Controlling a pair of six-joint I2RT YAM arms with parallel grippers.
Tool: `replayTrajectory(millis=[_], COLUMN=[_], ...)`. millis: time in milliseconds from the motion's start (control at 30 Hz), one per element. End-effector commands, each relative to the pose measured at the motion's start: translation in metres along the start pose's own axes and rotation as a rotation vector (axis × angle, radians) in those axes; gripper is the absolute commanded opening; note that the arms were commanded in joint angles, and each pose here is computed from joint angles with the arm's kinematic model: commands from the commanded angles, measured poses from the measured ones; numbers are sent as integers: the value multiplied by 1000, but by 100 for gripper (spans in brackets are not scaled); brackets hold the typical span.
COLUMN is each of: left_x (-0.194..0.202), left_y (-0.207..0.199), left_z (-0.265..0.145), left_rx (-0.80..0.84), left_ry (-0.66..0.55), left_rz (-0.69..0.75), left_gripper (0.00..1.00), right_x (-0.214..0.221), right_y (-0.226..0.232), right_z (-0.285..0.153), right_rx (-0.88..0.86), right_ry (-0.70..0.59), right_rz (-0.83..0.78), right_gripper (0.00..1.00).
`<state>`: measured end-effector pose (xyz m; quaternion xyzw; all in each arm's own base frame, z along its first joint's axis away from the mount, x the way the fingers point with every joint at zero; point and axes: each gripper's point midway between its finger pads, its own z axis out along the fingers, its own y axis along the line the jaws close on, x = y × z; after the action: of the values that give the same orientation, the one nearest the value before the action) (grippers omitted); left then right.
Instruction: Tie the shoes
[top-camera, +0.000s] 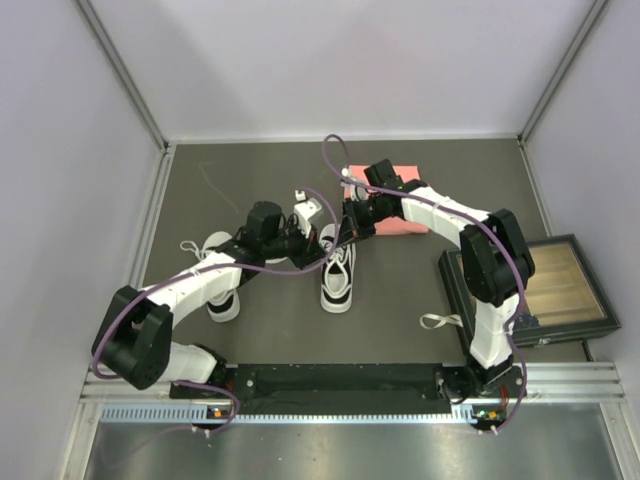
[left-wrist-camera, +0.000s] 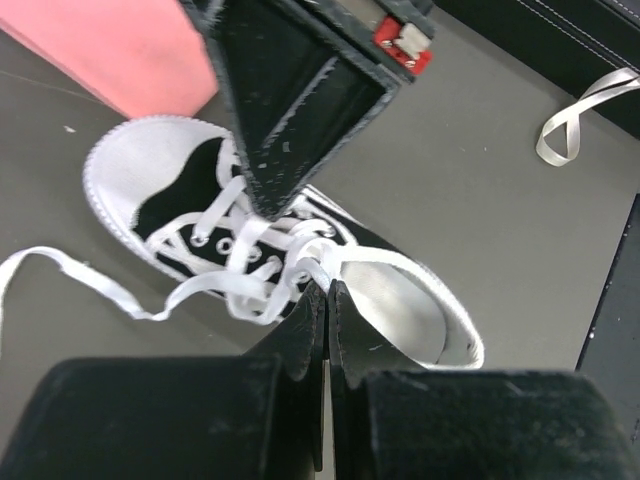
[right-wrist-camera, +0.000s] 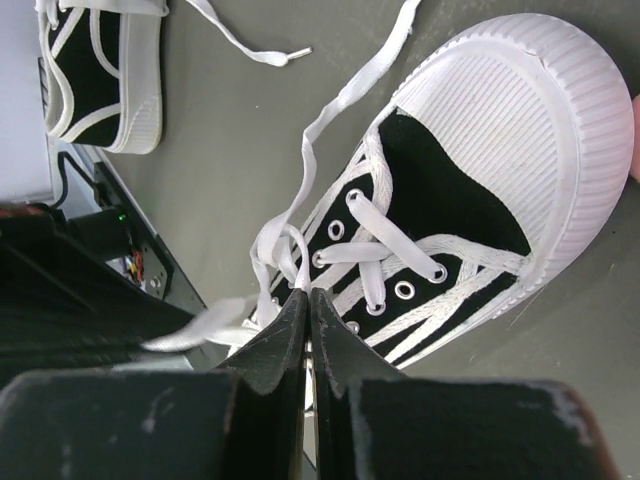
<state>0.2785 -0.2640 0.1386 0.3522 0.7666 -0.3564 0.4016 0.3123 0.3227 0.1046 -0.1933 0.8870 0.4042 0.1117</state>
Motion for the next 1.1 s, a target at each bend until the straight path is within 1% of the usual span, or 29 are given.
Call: replayTrajectory(millis=[0,133,167,300,433,533,800,933,1067], left_x=[-16,-19,-22,-29,-40,-39,-30,-19,-1], left_y=[-3,3,12,29,25,22,-2,-12,-5], left_z=[4,7,5,-1,0,3,20,29,35], left_rx=[-61,-135,-203,-322,-317,-318,-286,-266,-311], left_ry=[-52,-83,-103,-168,-226,-248,-228,-196,-159], left_rz=[-6,-44,-72,-138,-169,-178,-119,-95,-114], left_gripper=[0,0,0,0,0,0,0,0,0], right_x=[-17,-18,-19,-18,-17,-16,-20,-20,-19], right_y=[26,28,29,26,24,24,24,22,23], right_z=[-14,-16,-18,-21,-19,-19,-21,-21,-23], right_rx=[-37,-35,-36,-31,-32,-32,-38,-35,-39], right_ry=[-81,-88,-91,-97,-93,-94,-108,-110,-114], right_rz=[-28,-18,-16,3,17,23,61,69,70], right_gripper=[0,0,0,0,0,0,0,0,0])
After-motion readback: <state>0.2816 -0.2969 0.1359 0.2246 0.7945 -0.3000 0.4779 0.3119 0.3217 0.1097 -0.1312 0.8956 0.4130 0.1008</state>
